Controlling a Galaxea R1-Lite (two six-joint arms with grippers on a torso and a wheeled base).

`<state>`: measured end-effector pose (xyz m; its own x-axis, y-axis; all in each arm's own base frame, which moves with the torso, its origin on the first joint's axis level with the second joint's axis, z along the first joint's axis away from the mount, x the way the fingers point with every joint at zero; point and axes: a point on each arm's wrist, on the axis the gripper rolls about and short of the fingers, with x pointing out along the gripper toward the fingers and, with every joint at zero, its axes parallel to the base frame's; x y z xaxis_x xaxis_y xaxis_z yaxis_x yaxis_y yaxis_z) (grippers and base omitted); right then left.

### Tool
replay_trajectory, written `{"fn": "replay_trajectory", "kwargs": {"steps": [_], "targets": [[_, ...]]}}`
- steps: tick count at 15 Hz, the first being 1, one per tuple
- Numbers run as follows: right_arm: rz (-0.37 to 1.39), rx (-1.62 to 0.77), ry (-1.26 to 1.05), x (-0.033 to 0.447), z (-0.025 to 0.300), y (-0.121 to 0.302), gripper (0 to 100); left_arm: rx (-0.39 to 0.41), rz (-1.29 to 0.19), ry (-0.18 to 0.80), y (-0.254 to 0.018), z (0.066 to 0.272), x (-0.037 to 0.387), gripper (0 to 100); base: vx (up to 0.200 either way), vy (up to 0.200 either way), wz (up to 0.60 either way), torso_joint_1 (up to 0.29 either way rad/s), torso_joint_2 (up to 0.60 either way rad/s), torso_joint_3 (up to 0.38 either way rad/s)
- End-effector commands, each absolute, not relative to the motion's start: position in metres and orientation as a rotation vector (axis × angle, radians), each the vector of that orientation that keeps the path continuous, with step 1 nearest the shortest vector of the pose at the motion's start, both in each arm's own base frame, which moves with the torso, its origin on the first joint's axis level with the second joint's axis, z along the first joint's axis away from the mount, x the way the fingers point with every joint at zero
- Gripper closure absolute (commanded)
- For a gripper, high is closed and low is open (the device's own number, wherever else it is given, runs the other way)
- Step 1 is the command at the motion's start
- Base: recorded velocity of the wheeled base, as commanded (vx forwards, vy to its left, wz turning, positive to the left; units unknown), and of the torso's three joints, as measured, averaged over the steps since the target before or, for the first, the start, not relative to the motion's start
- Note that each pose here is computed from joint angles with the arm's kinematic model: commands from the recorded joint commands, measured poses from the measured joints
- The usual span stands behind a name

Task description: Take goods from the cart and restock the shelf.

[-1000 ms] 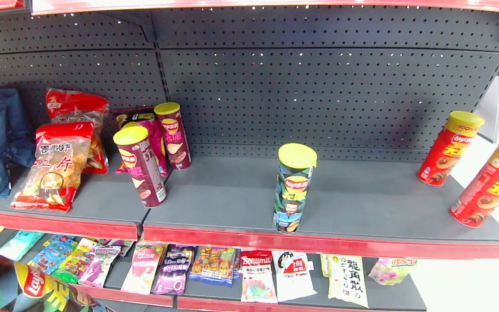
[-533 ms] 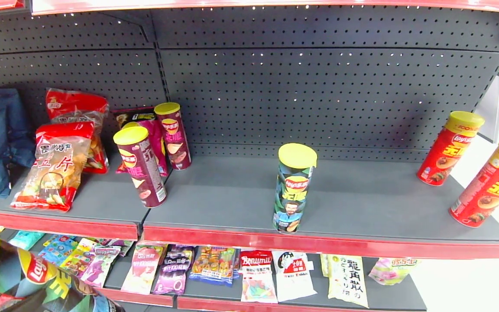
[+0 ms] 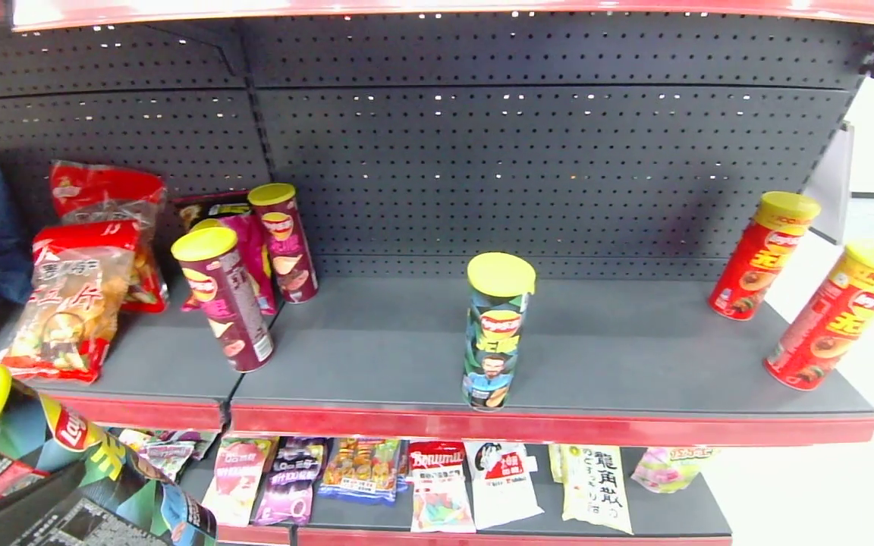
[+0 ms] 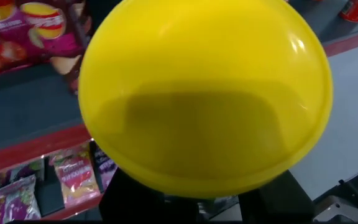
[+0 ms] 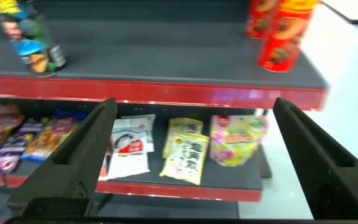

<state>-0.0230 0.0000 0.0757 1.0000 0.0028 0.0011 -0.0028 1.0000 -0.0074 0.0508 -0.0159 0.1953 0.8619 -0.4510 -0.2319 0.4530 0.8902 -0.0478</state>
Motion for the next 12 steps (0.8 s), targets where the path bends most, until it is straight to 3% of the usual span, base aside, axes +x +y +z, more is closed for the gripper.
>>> {"fn": "replay_trajectory", "kwargs": {"steps": [1, 3, 9, 12], "targets": [[0.005, -0.008, 0.002, -0.023, 0.076, 0.0, 0, 0.008, -0.474, 0.256, -0.016, 0.194, 0.053, 100, 0.0, 0.0, -0.6, 0.017, 0.0, 0.007], [0.005, -0.008, 0.0, -0.023, 0.076, 0.0, 0, 0.007, -0.476, 0.262, -0.017, 0.194, 0.054, 100, 0.0, 0.0, -0.6, 0.015, 0.0, 0.0], [0.006, -0.003, 0.0, -0.023, 0.076, 0.0, 0, 0.003, -0.472, 0.278, -0.017, 0.193, 0.057, 100, 0.0, 0.0, 0.0, 0.0, 0.0, 0.0], [0.005, -0.005, 0.0, -0.023, 0.076, 0.0, 0, -0.004, -0.472, 0.324, -0.022, 0.191, 0.084, 100, 0.0, 0.0, 0.0, 0.0, 0.0, 0.0]]}}
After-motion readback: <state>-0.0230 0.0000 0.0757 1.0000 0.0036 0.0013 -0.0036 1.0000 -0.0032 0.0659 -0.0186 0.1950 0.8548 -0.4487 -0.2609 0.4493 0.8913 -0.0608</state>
